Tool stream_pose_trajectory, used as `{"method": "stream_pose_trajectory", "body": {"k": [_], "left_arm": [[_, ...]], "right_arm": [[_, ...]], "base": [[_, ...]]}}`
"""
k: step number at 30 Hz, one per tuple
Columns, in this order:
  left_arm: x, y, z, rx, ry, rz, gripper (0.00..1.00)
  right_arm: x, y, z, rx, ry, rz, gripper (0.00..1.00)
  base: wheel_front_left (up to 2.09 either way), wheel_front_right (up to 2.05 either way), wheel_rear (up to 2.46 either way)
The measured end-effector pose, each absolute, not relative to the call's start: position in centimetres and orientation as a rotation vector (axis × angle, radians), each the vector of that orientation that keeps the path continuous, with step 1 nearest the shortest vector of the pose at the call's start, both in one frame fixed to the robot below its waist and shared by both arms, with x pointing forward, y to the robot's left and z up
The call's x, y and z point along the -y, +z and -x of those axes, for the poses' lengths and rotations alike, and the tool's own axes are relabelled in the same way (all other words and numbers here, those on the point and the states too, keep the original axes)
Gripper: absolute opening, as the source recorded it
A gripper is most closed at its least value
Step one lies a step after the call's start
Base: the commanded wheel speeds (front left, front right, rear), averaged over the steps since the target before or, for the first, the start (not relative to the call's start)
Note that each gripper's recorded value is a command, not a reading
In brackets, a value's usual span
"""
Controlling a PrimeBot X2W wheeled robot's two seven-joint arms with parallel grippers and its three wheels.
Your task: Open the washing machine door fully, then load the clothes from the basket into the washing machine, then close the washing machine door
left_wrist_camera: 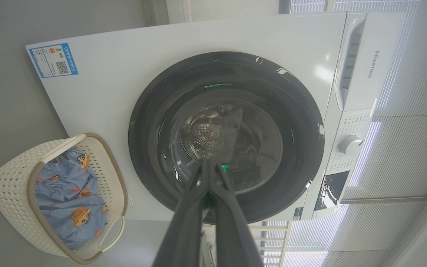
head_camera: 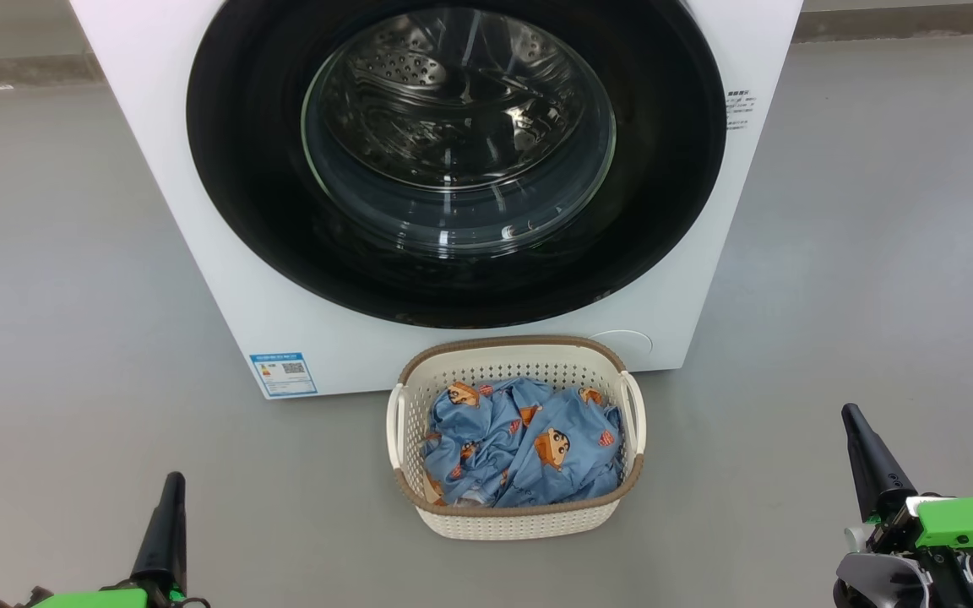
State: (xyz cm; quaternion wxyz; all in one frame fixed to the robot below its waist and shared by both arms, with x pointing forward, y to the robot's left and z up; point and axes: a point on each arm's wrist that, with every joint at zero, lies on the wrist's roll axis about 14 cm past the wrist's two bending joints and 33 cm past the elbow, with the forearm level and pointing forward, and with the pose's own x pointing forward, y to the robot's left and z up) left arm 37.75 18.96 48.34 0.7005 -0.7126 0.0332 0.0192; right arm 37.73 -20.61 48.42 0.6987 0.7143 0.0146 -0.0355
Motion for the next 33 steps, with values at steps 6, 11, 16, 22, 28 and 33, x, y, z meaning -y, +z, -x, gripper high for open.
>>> {"method": "stream_pose_trajectory", "body": {"k": [6, 11, 16, 22, 28, 33], "left_arm": [[-18.97, 48.34, -37.75, -0.074, 0.043, 1.587, 0.00], [-18.97, 48.34, -37.75, -0.074, 0.043, 1.587, 0.00], [-18.97, 48.34, -37.75, -0.074, 0.043, 1.587, 0.00], [-18.97, 48.34, -37.75, -0.074, 0.043, 1.587, 0.00], [-18.98, 48.34, -37.75, -0.074, 0.043, 1.587, 0.00], [-18.98, 48.34, -37.75, -0.074, 0.043, 1.587, 0.00]], "right_arm": [[20.61, 48.42, -37.73, -0.033, -0.079, -1.592, 0.00], [20.62, 48.43, -37.73, -0.032, -0.079, -1.592, 0.00], [20.63, 48.42, -37.73, -0.032, -0.079, -1.592, 0.00], [20.63, 48.42, -37.73, -0.032, -0.079, -1.592, 0.00], [20.63, 48.43, -37.73, -0.032, -0.080, -1.592, 0.00], [20.63, 48.42, -37.73, -0.032, -0.080, -1.592, 0.00]], "base": [[0.00, 0.00, 0.00], [0.00, 0.00, 0.00], [0.00, 0.00, 0.00], [0.00, 0.00, 0.00], [0.00, 0.00, 0.00], [0.00, 0.00, 0.00]]}}
